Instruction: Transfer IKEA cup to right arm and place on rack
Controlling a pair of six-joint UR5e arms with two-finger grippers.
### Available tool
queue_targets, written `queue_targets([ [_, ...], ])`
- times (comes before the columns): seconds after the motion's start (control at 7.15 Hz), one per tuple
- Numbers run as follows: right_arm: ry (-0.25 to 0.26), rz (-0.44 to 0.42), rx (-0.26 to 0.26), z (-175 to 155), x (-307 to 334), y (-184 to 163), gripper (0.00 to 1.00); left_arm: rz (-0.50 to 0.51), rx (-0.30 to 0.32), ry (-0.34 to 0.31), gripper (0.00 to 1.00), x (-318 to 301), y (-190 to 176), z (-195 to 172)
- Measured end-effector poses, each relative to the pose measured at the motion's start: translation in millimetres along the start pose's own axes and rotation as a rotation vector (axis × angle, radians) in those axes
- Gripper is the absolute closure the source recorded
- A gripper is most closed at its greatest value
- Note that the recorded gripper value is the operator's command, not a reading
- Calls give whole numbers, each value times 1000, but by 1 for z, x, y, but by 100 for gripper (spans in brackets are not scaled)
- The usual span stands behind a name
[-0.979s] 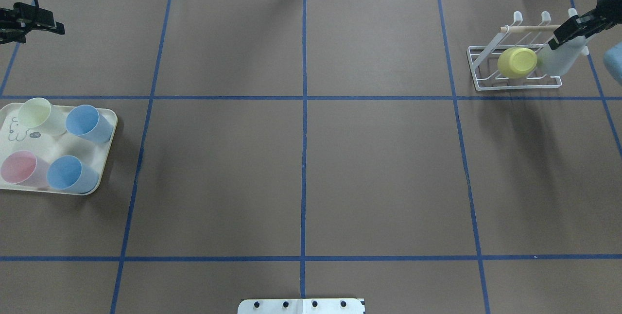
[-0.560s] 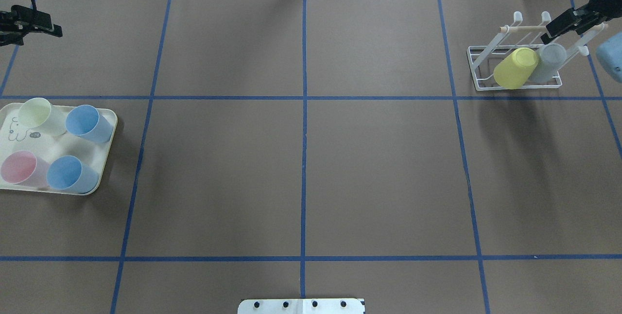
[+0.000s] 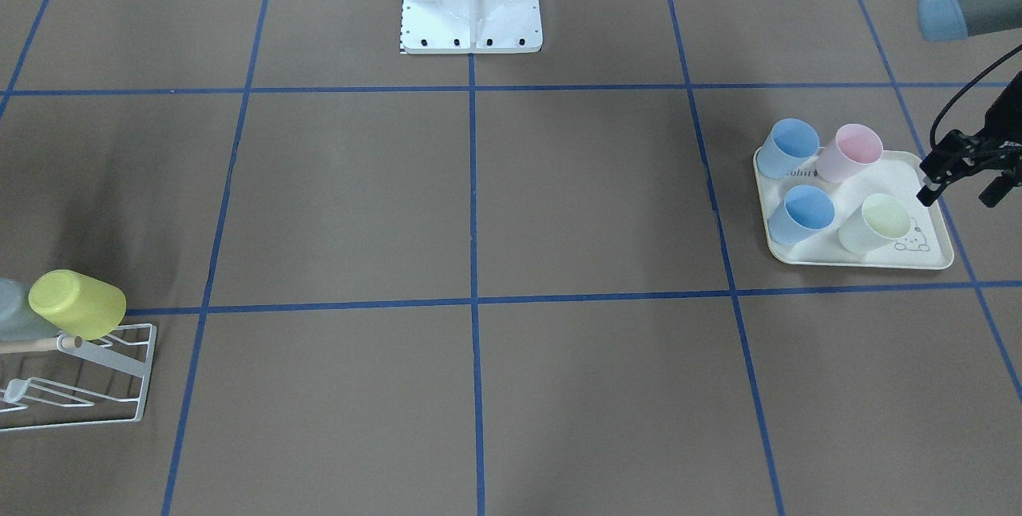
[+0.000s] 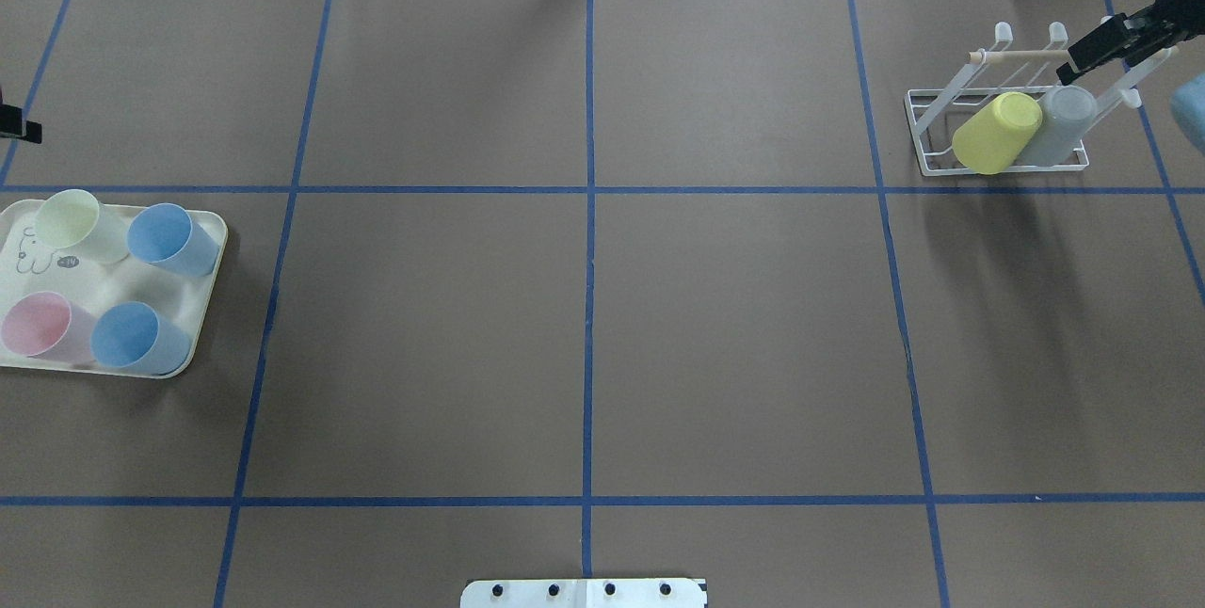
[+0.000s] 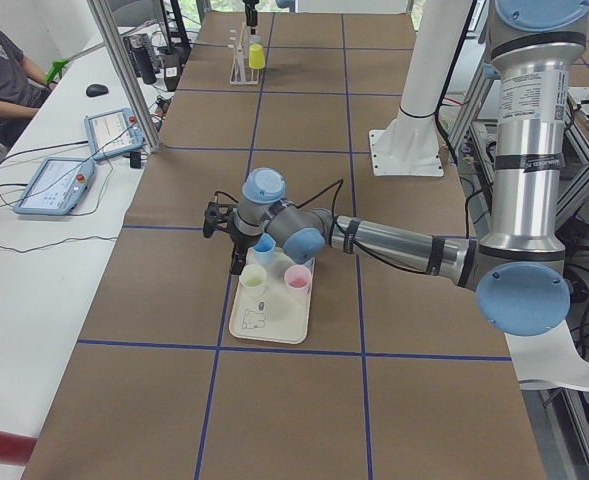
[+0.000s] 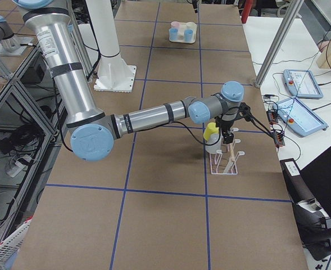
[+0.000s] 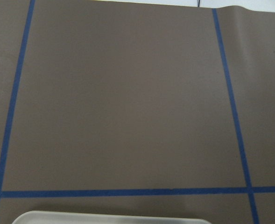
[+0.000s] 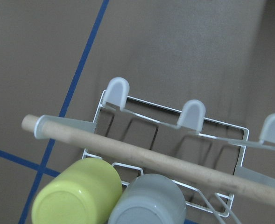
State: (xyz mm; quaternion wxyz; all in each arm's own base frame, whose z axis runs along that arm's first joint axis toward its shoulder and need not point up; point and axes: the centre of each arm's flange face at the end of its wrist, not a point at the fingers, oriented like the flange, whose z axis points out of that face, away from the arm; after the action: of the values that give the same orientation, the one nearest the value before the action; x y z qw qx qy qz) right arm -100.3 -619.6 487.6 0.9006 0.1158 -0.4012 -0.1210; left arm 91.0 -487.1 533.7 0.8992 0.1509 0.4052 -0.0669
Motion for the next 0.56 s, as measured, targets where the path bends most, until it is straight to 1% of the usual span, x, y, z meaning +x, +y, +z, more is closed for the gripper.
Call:
queue_targets([
  [0.28, -2, 2, 15, -11, -6, 25, 1, -33, -55, -28, 0, -29, 40, 0],
  [0.56, -4, 18, 22, -15, -9, 34, 1, -45, -122, -24, 0, -30, 63, 14],
])
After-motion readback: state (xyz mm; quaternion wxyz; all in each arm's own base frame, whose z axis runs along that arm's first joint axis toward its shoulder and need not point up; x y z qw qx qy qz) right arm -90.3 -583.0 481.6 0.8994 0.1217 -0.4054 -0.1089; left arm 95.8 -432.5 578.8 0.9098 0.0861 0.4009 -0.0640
